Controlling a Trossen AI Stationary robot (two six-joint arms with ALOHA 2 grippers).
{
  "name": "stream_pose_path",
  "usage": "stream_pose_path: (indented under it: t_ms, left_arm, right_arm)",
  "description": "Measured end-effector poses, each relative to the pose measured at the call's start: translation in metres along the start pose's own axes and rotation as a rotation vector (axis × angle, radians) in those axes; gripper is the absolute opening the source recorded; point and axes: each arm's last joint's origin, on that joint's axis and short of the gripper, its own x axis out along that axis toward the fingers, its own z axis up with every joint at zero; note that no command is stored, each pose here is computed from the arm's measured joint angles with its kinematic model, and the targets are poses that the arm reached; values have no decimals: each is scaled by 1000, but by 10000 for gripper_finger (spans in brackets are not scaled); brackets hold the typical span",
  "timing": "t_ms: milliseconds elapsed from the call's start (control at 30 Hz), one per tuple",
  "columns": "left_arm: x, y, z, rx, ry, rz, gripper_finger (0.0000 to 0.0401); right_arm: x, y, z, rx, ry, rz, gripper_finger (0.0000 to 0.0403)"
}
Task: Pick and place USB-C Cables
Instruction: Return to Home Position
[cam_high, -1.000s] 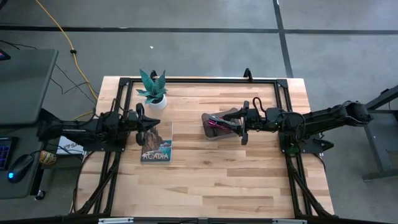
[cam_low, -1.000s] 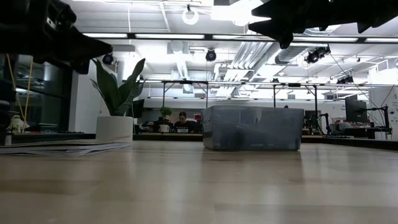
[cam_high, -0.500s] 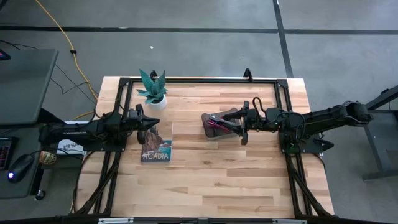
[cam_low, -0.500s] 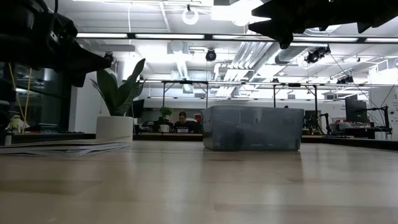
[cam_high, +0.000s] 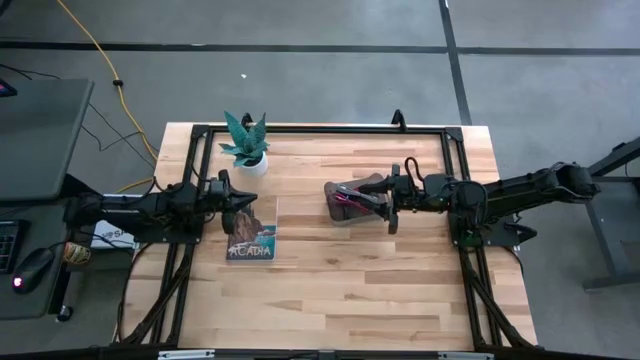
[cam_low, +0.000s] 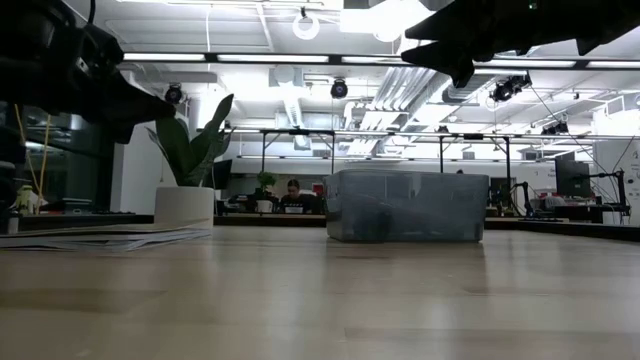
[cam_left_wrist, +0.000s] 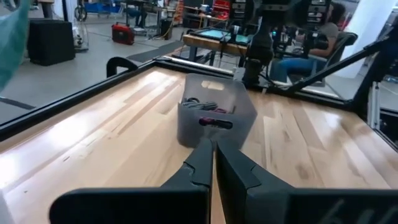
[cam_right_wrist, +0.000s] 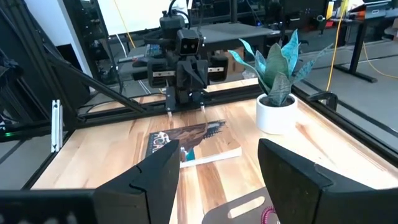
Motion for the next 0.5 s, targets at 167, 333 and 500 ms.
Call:
stream_pose_path:
  t_ms: [167, 333, 500]
  left_arm:
    - [0, -1, 0, 7, 3, -13, 0]
    - [0, -1, 1, 9, -5, -14, 0]
    - [0, -1, 0, 9, -4, -14, 0]
  right_arm:
    - [0, 0, 0, 12, -1, 0, 209]
    - [0, 0, 0, 27, -1, 0, 209]
    - [0, 0, 0, 26, -2, 0, 209]
